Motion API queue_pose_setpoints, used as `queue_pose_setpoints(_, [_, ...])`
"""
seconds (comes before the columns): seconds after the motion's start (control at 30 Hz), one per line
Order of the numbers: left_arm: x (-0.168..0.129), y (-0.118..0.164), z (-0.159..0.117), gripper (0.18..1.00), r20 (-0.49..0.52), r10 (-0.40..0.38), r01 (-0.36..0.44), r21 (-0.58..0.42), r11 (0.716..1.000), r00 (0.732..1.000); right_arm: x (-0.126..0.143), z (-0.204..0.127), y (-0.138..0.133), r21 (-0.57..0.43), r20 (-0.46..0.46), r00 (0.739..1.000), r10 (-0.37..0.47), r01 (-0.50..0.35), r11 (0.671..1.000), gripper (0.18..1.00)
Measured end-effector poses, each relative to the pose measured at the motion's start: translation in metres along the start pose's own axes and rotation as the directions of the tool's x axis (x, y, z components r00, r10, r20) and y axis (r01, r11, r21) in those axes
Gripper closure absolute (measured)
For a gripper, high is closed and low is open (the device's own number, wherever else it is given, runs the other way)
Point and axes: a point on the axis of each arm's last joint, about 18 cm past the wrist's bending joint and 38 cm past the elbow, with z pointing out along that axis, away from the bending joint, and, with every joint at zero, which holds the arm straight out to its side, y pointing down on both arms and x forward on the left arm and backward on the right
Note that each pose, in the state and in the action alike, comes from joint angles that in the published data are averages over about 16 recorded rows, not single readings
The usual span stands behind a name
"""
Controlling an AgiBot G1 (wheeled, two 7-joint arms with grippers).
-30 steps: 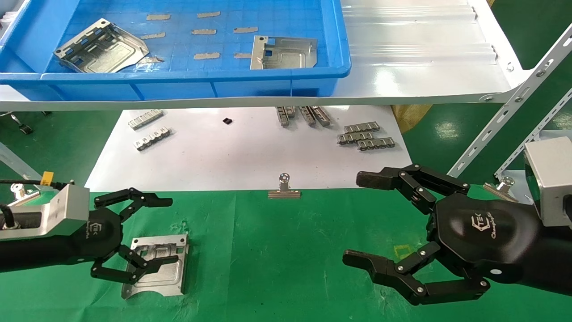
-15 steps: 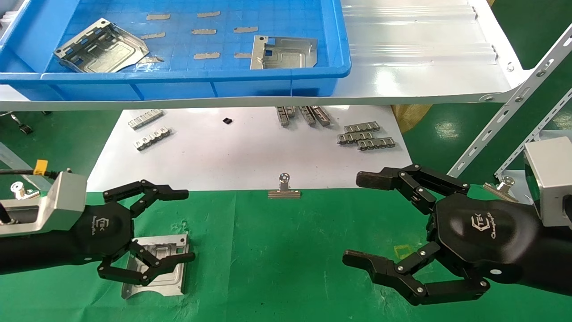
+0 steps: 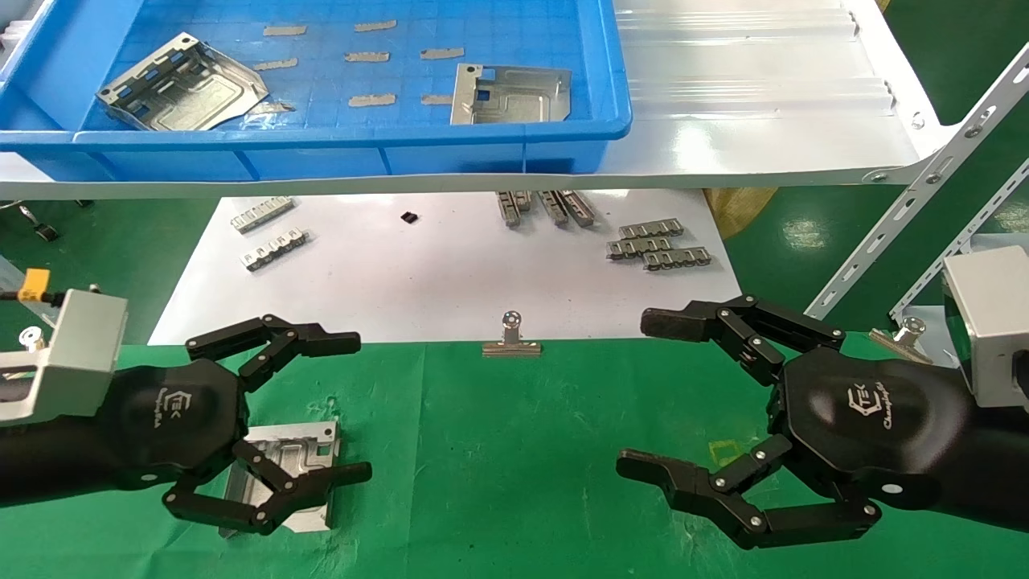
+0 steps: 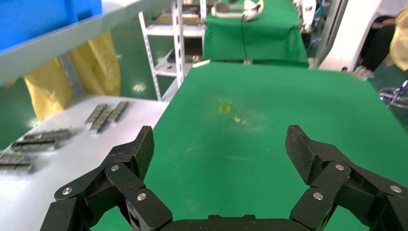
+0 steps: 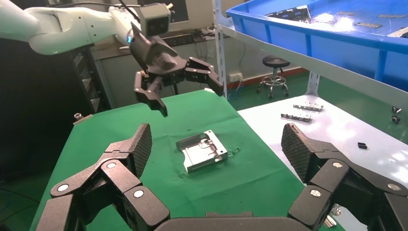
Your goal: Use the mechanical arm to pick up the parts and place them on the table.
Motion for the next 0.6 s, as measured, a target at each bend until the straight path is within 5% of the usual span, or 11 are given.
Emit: queue_pose_setpoints(0.6, [0.037, -0.042, 0.005, 0.183, -0.070, -0.041, 0.048, 0.088, 0.995, 0.997, 0.000, 0.000, 0.000, 0.000, 0.000, 1.000, 0.000, 0.000, 1.000, 0.178])
